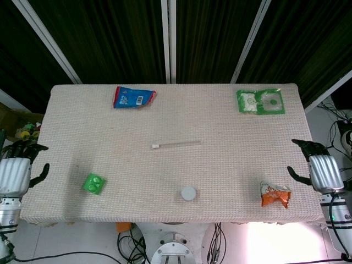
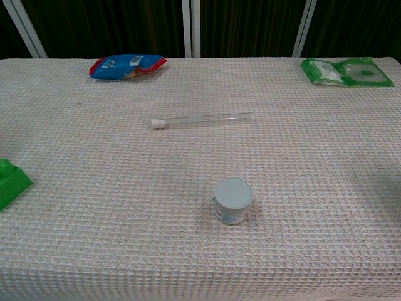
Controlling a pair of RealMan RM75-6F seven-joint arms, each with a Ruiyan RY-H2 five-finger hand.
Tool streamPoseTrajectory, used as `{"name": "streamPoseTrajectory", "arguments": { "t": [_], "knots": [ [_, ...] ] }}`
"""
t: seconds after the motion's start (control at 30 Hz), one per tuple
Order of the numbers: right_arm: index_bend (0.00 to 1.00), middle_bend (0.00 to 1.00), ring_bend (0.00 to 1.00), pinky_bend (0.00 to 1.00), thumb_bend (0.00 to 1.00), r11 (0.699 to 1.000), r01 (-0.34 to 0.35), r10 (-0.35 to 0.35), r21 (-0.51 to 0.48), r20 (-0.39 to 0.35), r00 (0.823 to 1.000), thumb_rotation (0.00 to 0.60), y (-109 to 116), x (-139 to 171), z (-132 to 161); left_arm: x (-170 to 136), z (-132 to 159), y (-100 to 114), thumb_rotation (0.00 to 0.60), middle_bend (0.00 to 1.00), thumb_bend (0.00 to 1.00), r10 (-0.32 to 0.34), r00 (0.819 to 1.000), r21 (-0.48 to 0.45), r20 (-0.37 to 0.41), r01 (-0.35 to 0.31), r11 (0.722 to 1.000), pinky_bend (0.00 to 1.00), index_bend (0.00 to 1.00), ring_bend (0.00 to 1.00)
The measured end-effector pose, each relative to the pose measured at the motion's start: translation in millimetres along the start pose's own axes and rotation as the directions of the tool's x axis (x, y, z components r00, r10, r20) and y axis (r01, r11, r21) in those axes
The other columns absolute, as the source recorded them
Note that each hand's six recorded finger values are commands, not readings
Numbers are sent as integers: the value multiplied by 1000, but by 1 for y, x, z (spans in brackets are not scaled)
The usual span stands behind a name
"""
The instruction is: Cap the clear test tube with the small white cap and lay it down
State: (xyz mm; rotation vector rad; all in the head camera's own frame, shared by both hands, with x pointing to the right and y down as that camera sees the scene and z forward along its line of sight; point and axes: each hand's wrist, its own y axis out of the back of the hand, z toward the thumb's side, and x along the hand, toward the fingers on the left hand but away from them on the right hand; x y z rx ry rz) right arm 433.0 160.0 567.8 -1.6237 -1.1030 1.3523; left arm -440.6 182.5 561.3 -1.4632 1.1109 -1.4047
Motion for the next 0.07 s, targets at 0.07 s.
{"name": "streamPoseTrajectory", "arguments": {
  "t": [0.07],
  "knots": [
    [213,256,177,225,232,1000,10,-10,-16,6,1000,600,2,16,-5,-16,3,0,575,306,376,6,1000,6,5,-6,1000,145,330,172]
  ]
}}
